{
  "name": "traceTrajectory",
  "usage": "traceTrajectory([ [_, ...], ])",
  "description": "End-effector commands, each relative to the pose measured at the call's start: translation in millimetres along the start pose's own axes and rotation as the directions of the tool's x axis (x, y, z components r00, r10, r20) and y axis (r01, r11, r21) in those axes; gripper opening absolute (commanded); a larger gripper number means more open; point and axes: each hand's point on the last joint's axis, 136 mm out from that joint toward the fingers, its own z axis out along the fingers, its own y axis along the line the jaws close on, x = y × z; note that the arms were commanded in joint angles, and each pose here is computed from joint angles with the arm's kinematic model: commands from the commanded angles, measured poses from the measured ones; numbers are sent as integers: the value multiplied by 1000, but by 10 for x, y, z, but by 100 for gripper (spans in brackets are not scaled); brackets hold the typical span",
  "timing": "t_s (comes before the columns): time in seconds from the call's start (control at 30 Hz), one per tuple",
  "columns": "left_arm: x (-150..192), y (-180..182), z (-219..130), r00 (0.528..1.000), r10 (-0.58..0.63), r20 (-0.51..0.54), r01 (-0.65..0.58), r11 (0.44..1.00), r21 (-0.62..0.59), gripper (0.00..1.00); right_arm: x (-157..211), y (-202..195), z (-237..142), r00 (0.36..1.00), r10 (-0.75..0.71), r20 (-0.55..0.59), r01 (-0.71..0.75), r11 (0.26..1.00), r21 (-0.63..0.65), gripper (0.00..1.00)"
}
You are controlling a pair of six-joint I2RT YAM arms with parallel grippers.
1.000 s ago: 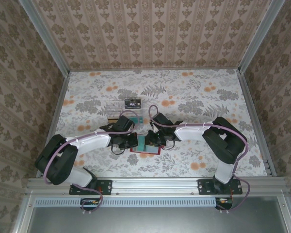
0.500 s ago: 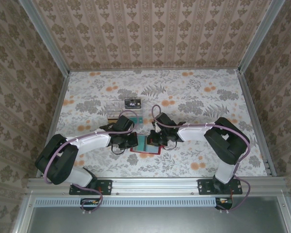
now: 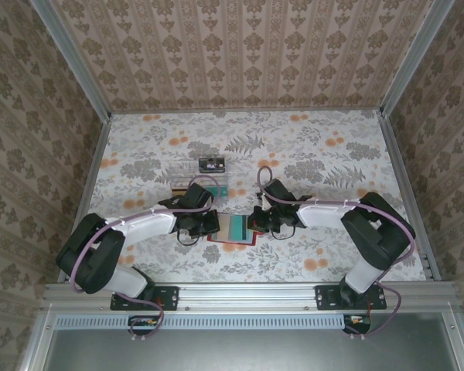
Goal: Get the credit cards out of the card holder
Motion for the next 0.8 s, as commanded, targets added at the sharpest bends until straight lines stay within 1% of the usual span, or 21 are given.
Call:
traceTrajectory([
  [0.0, 224, 479, 38, 996, -71, -62, 59, 983, -174, 0, 26, -8, -158, 1000, -19, 6, 19, 1000, -6, 0],
  [0.07, 171, 372, -13, 997, -56, -48, 49, 989, -137, 1, 6, 48, -247, 999, -34, 21, 35, 999, -25, 0],
  [0.1, 138, 319, -46, 998, -48, -37, 43, 992, -120, 3, -2, 83, -285, 999, -43, 27, 44, 998, -34, 0],
  [0.13, 96, 251, -94, 999, -40, -22, 37, 995, -96, 9, -17, 122, -329, 998, -53, 36, 55, 997, -45, 0],
  [0.2, 9, 119, -191, 1000, -28, 13, 28, 998, -49, 31, -43, 199, -408, 996, -73, 51, 76, 995, -62, 0],
  [0.27, -95, -64, -317, 998, -16, 53, 14, 1000, 22, 47, -84, 302, -497, 993, -96, 71, 102, 991, -87, 0],
  [0.37, -243, -304, -482, 993, -12, 118, -4, 992, 128, 56, -151, 439, -636, 985, -133, 109, 146, 982, -120, 0],
  [0.43, -326, -467, -586, 988, -14, 155, -21, 975, 219, 57, -205, 558, -749, 977, -160, 141, 182, 971, -159, 0],
  [0.5, -393, -619, -691, 984, -27, 178, -32, 947, 320, 57, -253, 676, -877, 967, -187, 174, 219, 956, -193, 0],
  [0.57, -443, -790, -797, 984, -45, 174, -36, 898, 438, 55, -301, 781, -986, 959, -207, 195, 251, 940, -233, 0],
  [0.63, -470, -904, -867, 984, -52, 169, -42, 859, 510, 52, -327, 883, -1079, 953, -222, 208, 275, 920, -280, 0],
  [0.77, -502, -1125, -1019, 984, -34, 177, -81, 792, 606, 47, -324, 1102, -1223, 945, -245, 218, 314, 868, -385, 0],
])
